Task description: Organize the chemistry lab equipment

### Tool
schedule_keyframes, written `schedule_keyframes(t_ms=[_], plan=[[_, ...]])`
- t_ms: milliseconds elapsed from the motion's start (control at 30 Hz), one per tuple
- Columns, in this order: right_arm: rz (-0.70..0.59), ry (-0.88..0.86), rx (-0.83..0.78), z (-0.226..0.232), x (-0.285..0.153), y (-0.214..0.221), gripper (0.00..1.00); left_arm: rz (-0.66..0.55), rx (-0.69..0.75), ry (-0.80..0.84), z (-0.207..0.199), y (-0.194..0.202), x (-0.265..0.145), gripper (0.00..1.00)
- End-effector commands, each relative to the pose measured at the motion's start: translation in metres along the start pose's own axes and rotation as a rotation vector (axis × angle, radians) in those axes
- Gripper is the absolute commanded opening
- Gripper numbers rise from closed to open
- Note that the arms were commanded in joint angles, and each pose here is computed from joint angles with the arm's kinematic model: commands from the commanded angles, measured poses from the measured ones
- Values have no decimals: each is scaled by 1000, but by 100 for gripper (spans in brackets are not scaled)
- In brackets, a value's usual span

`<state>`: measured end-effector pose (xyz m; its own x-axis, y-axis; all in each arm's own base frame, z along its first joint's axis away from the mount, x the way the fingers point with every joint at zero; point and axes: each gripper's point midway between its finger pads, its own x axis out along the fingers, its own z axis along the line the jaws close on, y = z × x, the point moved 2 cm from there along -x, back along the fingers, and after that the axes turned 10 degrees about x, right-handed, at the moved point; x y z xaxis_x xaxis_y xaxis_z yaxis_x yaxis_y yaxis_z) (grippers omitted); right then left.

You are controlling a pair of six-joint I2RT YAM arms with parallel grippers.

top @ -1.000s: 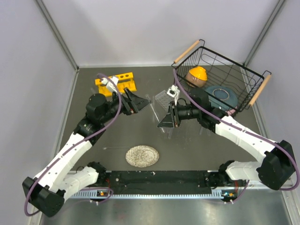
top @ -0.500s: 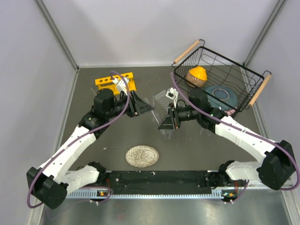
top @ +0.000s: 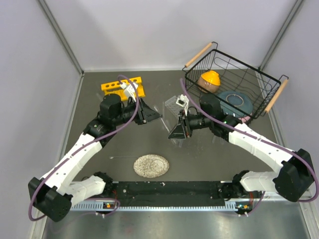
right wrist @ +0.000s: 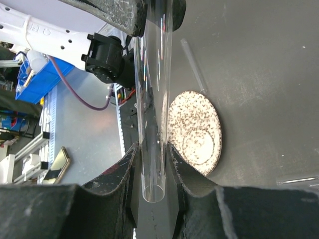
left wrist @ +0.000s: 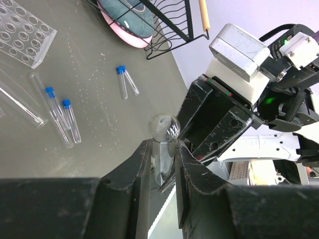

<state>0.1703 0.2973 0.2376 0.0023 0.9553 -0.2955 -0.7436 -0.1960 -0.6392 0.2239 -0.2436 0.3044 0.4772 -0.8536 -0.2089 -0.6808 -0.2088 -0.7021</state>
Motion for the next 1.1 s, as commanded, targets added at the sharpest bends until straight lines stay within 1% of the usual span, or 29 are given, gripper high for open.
schedule_keyframes(t_ms=[0,67,100,133,167,200,267,333,367,400,433,467,500,533,600,667,700,733,800,833,900,933,967,1000,1033,1067], plan=[[-7,-53,-138,21,-5,-6,39,-52,99,-11,-6,-15,-8,14],[16,-82,-228,26,-10,-6,59,-54,110,-75,4,-12,-12,12],[16,-84,-253,25,-15,-9,75,-76,127,-126,14,-16,-14,12],[5,-93,-294,28,-20,-16,82,-83,134,-156,20,-16,-16,12],[2,-116,-356,30,-26,-20,87,-88,139,-189,25,-16,-20,12],[-3,-112,-365,27,-34,-22,91,-120,159,-245,36,-23,-24,12],[-55,-67,-428,18,-53,-40,92,-153,184,-307,49,-31,-31,12],[-84,-4,-453,10,-71,-46,95,-205,224,-397,69,-46,-42,13],[-91,28,-499,5,-76,-48,96,-217,233,-428,79,-52,-44,13],[-101,48,-534,5,-81,-47,97,-253,259,-466,90,-65,-51,13],[-89,77,-535,-2,-83,-40,98,-276,277,-494,97,-74,-53,13],[-85,116,-581,-10,-85,-39,99,-282,287,-526,108,-80,-52,13],[-72,128,-583,-15,-84,-32,99,-322,332,-560,113,-97,-57,13],[-64,141,-586,-19,-85,-29,99,-324,343,-603,127,-105,-55,13],[-41,157,-605,-31,-83,-21,99,-356,401,-643,134,-128,-57,13],[-24,155,-618,-38,-80,-15,99,-371,462,-663,145,-146,-50,14],[-14,151,-611,-42,-78,-11,99,-395,488,-666,143,-160,-49,14],[-9,145,-614,-45,-76,-9,99,-380,490,-680,156,-165,-40,15],[2,132,-608,-50,-74,-2,99,-393,523,-700,160,-184,-37,14],[5,130,-609,-51,-73,0,99,-376,523,-715,172,-186,-28,14],[13,141,-605,-56,-72,3,99,-386,542,-742,179,-200,-25,14],[15,143,-606,-57,-72,4,99,-360,534,-756,193,-198,-17,14],[17,146,-603,-58,-72,5,99,-352,541,-765,198,-200,-14,14],[21,147,-600,-59,-72,7,99,-366,554,-763,195,-210,-12,14],[23,148,-597,-60,-72,8,99,-345,548,-771,207,-209,-4,14],[24,150,-597,-61,-72,9,99,-343,555,-772,209,-213,-2,14]])
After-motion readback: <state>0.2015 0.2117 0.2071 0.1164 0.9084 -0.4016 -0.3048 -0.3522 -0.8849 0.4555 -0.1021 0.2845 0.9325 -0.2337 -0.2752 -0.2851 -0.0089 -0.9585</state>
